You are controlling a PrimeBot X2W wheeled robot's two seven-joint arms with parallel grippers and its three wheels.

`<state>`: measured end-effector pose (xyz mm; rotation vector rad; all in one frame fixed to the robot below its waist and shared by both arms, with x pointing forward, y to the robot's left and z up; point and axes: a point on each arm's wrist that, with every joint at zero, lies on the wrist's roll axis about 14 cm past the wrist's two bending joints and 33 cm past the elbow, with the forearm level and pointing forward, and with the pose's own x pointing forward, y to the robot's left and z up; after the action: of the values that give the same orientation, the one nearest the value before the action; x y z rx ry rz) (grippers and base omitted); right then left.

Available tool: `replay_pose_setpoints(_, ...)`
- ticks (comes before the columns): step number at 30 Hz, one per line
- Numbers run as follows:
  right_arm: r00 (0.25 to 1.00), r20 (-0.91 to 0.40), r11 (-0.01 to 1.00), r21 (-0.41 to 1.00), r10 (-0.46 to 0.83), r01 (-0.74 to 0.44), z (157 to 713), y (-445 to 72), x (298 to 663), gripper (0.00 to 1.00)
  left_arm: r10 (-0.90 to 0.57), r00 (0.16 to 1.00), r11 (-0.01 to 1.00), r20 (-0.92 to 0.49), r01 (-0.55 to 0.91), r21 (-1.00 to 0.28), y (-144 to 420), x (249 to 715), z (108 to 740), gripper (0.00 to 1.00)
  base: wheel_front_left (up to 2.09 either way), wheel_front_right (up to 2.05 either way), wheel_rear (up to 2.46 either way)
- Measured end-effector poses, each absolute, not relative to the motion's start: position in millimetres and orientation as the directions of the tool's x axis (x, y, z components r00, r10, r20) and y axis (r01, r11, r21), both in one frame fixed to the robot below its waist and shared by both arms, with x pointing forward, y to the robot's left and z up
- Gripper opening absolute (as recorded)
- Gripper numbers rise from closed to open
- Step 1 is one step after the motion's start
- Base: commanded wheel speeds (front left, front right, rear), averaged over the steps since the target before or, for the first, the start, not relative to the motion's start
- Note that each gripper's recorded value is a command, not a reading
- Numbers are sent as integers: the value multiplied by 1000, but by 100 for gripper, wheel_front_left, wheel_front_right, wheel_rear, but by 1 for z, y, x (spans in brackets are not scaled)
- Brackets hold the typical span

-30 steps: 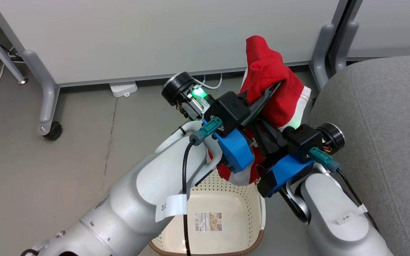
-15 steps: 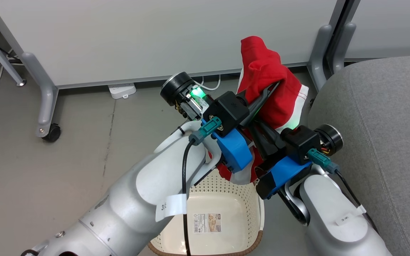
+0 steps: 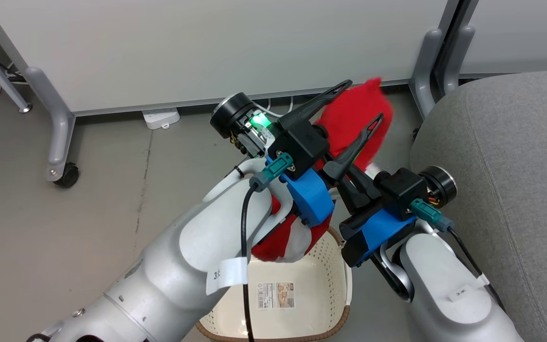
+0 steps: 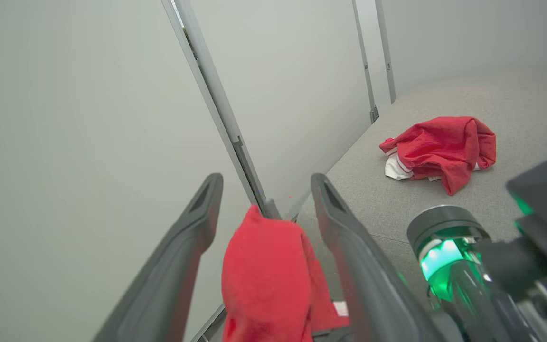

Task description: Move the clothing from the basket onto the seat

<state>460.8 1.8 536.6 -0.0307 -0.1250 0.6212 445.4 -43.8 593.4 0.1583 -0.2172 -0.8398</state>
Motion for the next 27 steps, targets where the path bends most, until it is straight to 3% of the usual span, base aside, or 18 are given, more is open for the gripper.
replay_pose_setpoints(13,830,106,837,-49,548,-546,534,-13,465,0,-760,637,648,127,730,218,-50,449,590,100,0,0,0)
replay_pose_setpoints(27,921,118,928,-25,372,-371,531,-84,486,0,-814,573,580,94,795,179,-83,455,564,100,0,0,0)
